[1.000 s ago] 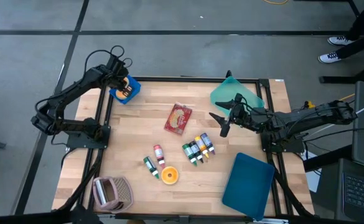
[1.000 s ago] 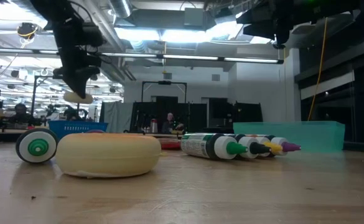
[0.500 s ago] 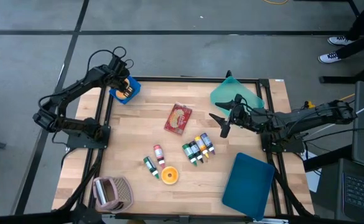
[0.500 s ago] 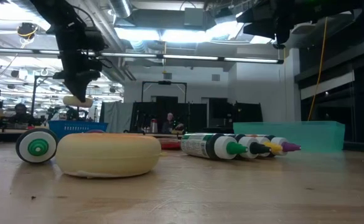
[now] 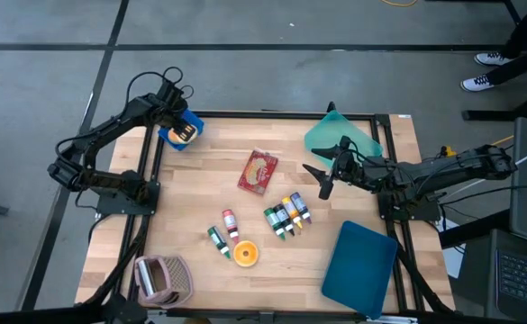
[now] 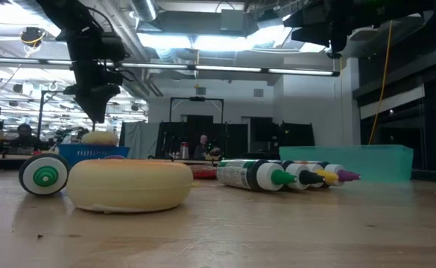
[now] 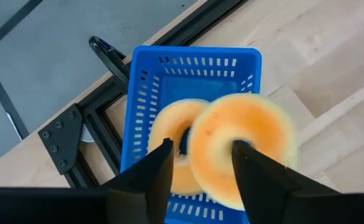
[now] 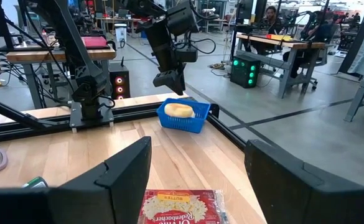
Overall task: Pick & Place Food Item
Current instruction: Put the top yellow donut into the top blue bin
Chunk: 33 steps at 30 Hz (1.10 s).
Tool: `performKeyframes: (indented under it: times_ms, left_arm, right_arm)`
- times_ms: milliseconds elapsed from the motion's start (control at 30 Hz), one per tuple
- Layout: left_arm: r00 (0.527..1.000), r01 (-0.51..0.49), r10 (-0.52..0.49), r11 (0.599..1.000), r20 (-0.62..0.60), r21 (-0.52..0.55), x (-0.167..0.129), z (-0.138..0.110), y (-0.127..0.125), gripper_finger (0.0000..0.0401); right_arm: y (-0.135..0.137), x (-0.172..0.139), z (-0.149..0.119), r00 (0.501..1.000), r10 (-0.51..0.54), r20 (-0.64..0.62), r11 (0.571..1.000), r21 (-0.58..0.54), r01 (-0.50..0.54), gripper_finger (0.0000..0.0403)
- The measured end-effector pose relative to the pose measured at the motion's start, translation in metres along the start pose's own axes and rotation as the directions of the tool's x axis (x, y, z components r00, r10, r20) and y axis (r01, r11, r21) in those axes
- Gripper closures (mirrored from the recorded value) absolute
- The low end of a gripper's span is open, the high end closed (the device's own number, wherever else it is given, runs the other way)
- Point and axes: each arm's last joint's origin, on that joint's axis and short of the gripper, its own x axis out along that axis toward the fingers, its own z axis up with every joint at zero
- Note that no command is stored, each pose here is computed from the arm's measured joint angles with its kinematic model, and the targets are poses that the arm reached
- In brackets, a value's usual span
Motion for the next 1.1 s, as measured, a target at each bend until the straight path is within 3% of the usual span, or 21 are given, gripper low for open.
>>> performKeyframes:
  times_ms: [267, 433, 633, 800, 1100]
  left_arm:
    - [1.000, 0.000, 0.000, 1.000, 0.000, 0.000, 0.000, 0.000, 0.000, 0.0225]
    - [0.989, 0.144, -0.145, 0.989, 0.014, 0.044, 0.000, 0.000, -0.005, 0.0227]
    - [0.983, 0.181, -0.183, 0.976, 0.005, 0.125, -0.003, 0.000, -0.019, 0.0224]
    - [0.993, 0.119, -0.114, 0.981, -0.043, 0.152, 0.001, -0.001, -0.024, 0.0224]
    - [0.986, 0.126, -0.106, 0.980, -0.128, 0.153, 0.019, 0.000, -0.026, 0.0224]
  right_arm:
    - [0.000, 0.000, 0.000, 1.000, 0.000, 0.000, 1.000, 0.005, 0.000, 0.0149]
    - [0.000, 0.000, 0.000, 1.000, 0.000, 0.000, 1.000, 0.005, 0.000, 0.0149]
    - [0.000, 0.000, 0.000, 1.000, -0.001, 0.000, 1.000, 0.005, 0.001, 0.0149]
    - [0.000, 0.000, 0.000, 1.000, -0.001, -0.001, 1.000, 0.007, 0.001, 0.0149]
    - [0.000, 0.000, -0.003, 1.000, -0.002, -0.024, 1.000, 0.001, 0.002, 0.0149]
